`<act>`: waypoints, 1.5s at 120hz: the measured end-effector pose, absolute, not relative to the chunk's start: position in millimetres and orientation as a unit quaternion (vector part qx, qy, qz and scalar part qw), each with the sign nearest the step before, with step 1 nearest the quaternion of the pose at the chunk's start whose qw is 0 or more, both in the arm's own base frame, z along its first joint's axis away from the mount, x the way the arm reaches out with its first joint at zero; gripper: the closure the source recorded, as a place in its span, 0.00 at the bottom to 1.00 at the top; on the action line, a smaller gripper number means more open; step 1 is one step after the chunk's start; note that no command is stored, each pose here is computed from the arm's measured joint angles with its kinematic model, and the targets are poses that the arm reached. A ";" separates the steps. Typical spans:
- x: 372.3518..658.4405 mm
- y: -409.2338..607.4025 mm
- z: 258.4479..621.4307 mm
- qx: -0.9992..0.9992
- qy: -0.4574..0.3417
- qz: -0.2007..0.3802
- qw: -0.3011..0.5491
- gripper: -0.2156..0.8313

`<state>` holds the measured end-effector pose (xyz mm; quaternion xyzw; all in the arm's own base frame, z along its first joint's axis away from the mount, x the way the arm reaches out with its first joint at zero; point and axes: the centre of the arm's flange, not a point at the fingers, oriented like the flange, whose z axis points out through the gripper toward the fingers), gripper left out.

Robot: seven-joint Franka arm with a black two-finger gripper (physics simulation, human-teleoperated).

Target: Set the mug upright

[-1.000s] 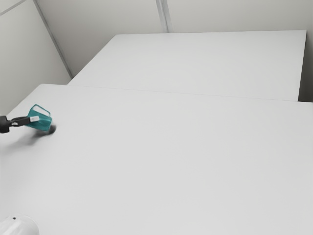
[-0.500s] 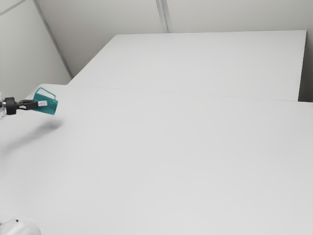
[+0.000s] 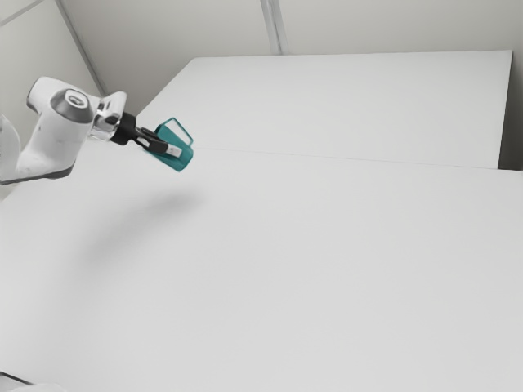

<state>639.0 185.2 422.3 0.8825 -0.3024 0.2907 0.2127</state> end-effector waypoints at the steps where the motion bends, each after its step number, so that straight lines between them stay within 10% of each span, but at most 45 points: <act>1: 639.9 180.5 423.6 0.884 -0.307 0.286 0.209 0.95; 101: 634.1 -50.5 393.6 0.941 -0.338 0.008 -0.016 0.95; 180: 623.8 -73.9 374.8 0.966 -0.217 0.066 -0.121 0.95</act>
